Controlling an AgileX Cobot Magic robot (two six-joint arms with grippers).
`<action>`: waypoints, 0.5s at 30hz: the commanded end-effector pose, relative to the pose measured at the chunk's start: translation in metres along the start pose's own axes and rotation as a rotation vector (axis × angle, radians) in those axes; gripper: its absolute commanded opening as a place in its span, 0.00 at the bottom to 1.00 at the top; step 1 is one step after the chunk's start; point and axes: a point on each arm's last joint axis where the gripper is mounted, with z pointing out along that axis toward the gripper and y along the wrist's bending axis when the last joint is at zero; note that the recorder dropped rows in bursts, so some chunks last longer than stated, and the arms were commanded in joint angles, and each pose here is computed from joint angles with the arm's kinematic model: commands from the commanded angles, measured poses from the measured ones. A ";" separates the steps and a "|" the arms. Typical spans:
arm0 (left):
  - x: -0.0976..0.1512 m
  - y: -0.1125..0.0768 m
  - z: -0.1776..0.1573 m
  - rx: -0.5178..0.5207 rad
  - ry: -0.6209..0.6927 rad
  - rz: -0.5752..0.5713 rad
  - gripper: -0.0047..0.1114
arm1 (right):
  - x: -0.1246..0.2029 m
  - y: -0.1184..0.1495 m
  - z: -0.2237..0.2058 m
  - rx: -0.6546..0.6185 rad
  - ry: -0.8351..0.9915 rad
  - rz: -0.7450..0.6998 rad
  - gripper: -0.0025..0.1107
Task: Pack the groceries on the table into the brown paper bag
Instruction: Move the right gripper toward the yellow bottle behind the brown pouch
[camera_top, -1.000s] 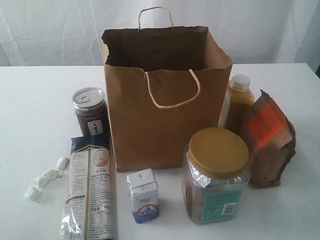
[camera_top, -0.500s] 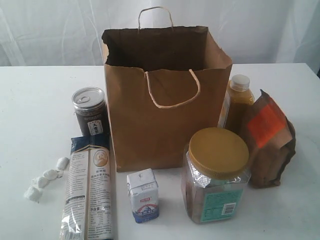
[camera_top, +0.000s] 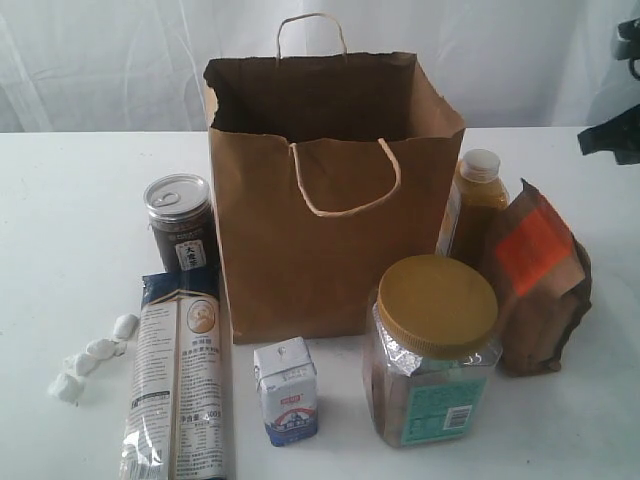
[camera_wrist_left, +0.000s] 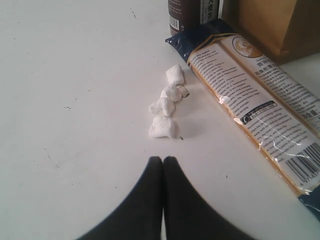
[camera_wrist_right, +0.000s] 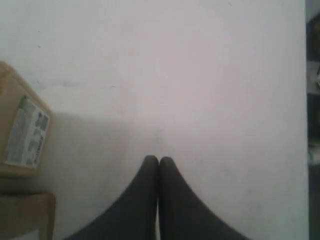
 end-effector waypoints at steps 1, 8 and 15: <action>0.004 -0.001 0.000 0.014 0.027 -0.004 0.04 | -0.012 -0.011 -0.032 0.044 0.171 0.071 0.02; 0.004 -0.001 0.000 0.014 0.027 -0.004 0.04 | -0.062 0.004 -0.099 -0.148 0.130 0.025 0.02; 0.004 -0.001 0.000 0.014 0.027 -0.004 0.04 | -0.077 0.039 -0.065 -0.371 0.092 0.009 0.02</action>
